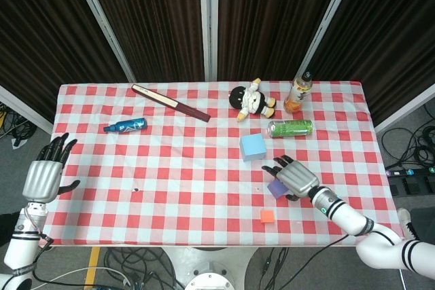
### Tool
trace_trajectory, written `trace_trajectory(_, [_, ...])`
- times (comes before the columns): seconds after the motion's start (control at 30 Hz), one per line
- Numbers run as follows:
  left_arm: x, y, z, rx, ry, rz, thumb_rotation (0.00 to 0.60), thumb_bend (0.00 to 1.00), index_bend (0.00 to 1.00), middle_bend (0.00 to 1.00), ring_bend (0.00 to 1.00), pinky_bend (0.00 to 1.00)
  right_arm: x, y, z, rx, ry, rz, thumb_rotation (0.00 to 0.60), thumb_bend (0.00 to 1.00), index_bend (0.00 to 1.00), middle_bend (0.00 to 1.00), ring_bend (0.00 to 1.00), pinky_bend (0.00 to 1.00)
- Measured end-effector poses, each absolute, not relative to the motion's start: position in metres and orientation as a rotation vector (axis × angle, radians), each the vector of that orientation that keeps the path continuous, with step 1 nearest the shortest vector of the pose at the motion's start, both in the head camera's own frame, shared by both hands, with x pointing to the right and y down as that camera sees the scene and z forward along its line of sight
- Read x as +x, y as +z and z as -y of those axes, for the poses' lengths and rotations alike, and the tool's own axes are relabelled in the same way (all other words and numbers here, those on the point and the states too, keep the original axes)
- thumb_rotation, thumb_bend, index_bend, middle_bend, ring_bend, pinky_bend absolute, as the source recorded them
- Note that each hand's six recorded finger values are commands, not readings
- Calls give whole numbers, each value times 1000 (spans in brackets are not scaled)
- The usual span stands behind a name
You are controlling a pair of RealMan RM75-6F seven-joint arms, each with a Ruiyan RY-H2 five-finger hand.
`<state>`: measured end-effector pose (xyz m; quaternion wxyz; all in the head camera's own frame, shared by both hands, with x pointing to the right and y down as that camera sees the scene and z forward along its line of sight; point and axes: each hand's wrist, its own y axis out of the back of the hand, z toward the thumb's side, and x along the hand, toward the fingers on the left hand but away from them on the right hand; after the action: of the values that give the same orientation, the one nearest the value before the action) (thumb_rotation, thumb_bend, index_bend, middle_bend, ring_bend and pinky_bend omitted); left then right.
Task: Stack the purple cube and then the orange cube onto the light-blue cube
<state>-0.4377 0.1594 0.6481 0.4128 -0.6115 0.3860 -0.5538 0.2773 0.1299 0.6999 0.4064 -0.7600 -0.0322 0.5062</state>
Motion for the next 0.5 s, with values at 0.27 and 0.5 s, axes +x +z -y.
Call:
trace_trajectory(0.27, [-442,648,-159,-1531,-1405,-983,600,0,162,122,77,185,272,701,-127,-1919,1256,81,600,153,119,309,60,107])
trace_trajectory(0.5, [-444,649,-158,-1530,-1409,-988,600,0,162,122,77,185,270,705,-127,-1919,1255,70,600,169,132,348,69,108])
